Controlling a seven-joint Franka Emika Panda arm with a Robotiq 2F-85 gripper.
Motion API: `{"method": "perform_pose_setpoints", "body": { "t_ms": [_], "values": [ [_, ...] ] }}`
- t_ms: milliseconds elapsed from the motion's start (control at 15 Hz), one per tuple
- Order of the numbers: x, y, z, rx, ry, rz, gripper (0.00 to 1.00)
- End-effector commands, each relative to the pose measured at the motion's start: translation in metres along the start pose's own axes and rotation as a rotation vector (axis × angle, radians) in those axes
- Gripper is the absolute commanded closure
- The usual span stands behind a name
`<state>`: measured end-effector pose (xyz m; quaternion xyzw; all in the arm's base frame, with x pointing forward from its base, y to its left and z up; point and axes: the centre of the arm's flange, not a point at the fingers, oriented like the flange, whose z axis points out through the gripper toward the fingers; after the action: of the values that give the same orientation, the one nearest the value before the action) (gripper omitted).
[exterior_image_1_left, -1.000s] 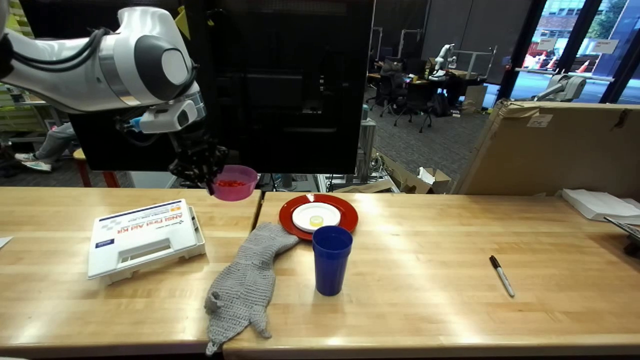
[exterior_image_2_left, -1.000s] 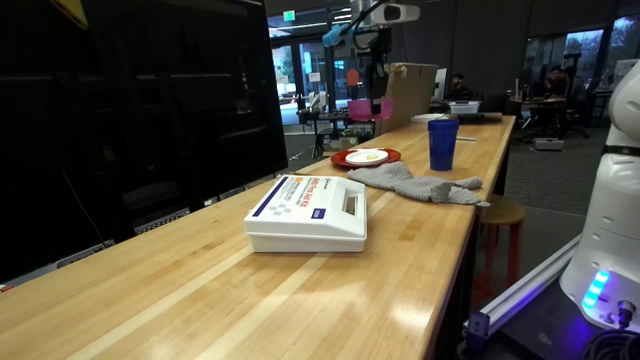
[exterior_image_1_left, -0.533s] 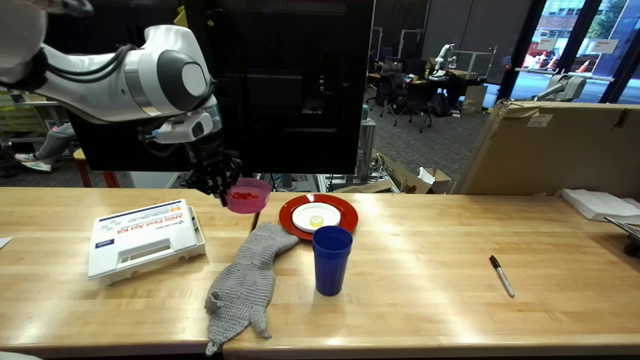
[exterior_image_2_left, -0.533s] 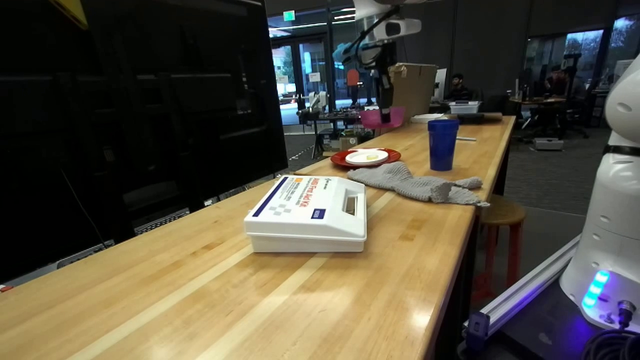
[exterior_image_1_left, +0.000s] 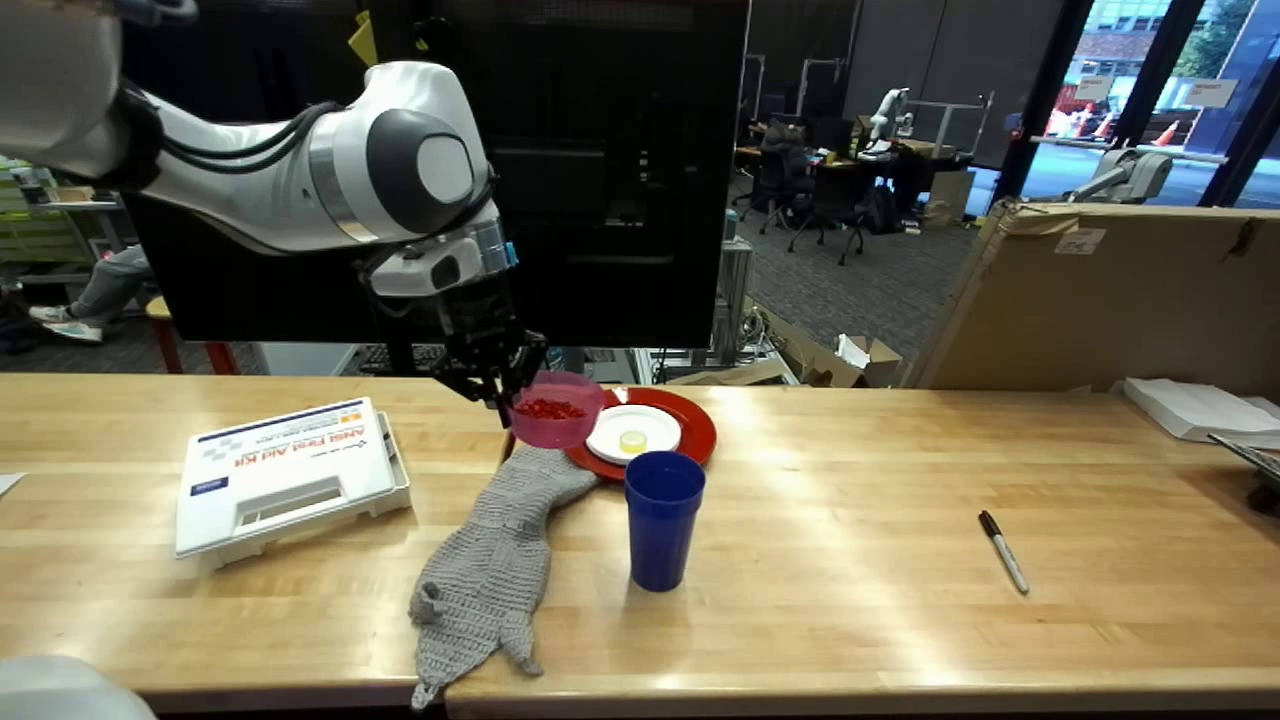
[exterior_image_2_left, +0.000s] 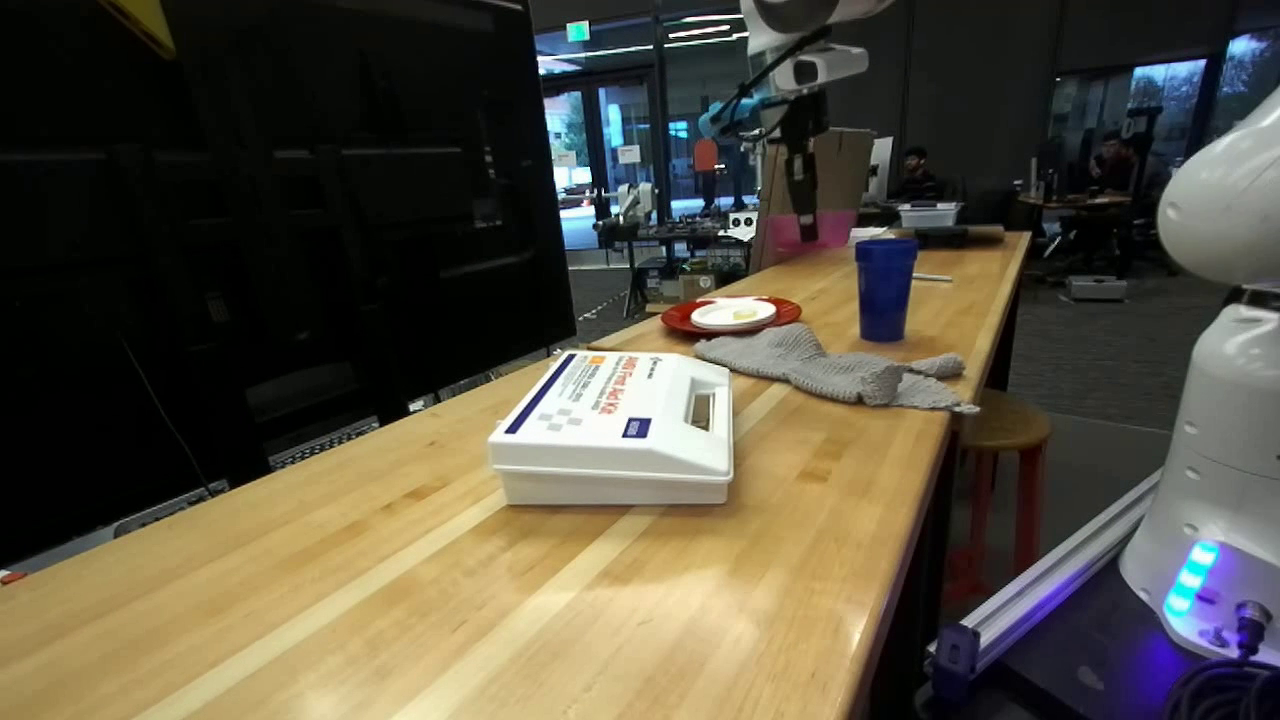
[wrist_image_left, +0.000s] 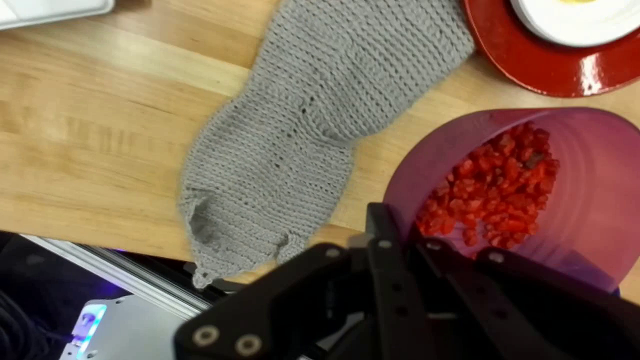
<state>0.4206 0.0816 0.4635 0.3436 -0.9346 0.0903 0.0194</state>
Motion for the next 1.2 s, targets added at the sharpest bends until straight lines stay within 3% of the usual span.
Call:
{"method": "perform_pose_setpoints", "body": {
  "t_ms": [0, 533, 1133],
  "values": [
    [0.009, 0.001, 0.006, 0.004, -0.008, 0.188, 0.99],
    [0.036, -0.005, 0.02, -0.03, -0.029, 0.486, 0.99],
    [0.064, 0.008, -0.004, 0.053, 0.052, 0.591, 0.99]
  ]
}}
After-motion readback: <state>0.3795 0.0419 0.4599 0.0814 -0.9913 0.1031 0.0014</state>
